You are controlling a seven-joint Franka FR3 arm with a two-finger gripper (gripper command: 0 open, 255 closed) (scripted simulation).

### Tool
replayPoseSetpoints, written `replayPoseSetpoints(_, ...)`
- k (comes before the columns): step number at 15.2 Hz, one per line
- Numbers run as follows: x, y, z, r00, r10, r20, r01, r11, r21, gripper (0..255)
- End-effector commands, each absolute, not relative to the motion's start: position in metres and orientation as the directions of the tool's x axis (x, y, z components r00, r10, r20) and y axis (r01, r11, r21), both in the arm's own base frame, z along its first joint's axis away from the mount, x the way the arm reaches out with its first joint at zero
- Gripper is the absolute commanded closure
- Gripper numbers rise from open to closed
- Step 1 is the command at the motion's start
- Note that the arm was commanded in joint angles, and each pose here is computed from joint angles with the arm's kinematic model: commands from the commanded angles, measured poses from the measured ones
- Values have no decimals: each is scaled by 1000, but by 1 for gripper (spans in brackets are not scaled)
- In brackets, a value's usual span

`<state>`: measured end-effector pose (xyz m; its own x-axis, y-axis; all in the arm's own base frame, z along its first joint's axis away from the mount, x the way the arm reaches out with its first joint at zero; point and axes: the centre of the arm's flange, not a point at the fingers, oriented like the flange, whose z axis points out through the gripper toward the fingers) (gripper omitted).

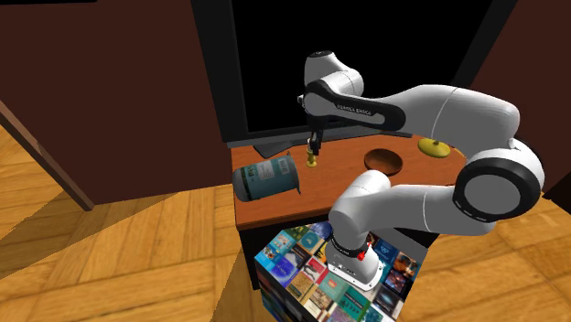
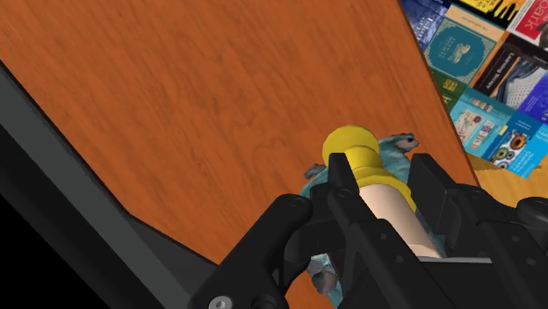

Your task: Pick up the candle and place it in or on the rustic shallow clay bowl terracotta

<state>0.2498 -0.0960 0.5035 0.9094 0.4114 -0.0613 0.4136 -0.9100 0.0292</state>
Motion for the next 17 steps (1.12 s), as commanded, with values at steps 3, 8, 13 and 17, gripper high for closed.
replayPoseSetpoints(3,224,-140,508,909,412,-62,414,-910,29,255)
replayPoseSetpoints(8,191,-197,512,909,412,-62,414,-910,29,255)
replayPoseSetpoints(13,158,-254,517,909,412,-62,414,-910,29,255)
replayPoseSetpoints(17,132,-299,520,909,412,-62,414,-910,29,255)
